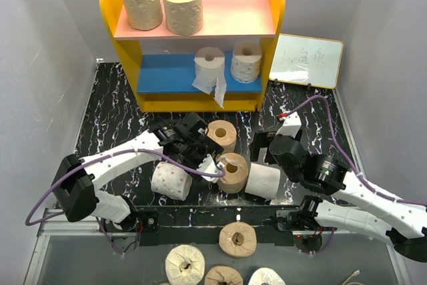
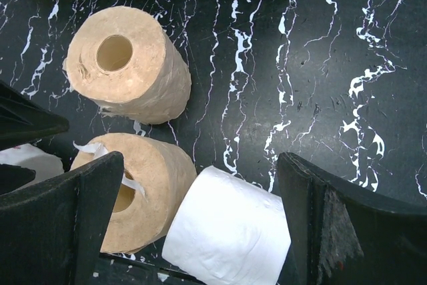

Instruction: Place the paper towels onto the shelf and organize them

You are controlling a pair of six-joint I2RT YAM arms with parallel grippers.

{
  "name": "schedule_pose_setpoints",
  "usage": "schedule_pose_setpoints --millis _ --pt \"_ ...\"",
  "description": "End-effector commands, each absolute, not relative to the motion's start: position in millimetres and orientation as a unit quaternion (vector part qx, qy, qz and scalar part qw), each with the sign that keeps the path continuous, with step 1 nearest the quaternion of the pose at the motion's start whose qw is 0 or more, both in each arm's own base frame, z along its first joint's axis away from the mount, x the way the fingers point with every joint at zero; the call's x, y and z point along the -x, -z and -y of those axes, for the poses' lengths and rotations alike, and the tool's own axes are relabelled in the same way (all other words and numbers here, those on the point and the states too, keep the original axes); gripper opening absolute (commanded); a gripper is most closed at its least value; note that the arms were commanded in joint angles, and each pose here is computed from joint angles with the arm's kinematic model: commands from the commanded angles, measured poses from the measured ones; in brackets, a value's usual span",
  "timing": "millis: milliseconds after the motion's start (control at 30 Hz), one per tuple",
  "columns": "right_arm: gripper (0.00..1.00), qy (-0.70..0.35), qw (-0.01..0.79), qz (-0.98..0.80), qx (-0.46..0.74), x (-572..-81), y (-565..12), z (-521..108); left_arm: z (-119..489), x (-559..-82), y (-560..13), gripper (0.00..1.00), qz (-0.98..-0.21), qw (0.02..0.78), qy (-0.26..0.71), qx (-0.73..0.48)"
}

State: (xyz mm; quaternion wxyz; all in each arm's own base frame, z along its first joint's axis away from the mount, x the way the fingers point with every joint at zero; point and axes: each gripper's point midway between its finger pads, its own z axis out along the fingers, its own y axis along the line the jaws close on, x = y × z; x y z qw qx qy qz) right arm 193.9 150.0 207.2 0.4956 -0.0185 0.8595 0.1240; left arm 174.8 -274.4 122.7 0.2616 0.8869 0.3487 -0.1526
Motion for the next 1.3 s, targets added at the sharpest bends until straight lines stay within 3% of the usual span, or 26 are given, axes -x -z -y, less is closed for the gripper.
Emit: schedule_pose_setpoints --millis 0,200,400,600,867,1267 --pt "0.98 -0.14 0.515 -0.846 -0.003 -196 -220 -147 290 -177 -127 0.79 -0.31 0.279 0.163 -0.894" --pt "0.98 -0.147 0.517 -0.843 -0.005 -195 -223 -147 306 -196 -130 0.81 -0.327 0.298 0.147 -0.885" --pt "0.98 -0.153 0.518 -0.841 -0.006 -194 -225 -148 325 -225 -143 0.84 -0.417 0.336 0.141 -0.833" --pt "0.99 -0.154 0.518 -0.841 -0.004 -194 -224 -148 323 -237 -140 0.87 -0.438 0.337 0.118 -0.825" --pt "0.98 -0.157 0.519 -0.84 -0.002 -194 -225 -149 318 -247 -125 0.78 -0.473 0.312 0.098 -0.818" --pt "0.98 -0.154 0.518 -0.842 0.007 -195 -223 -152 321 -258 -121 0.75 -0.501 0.312 0.087 -0.803"
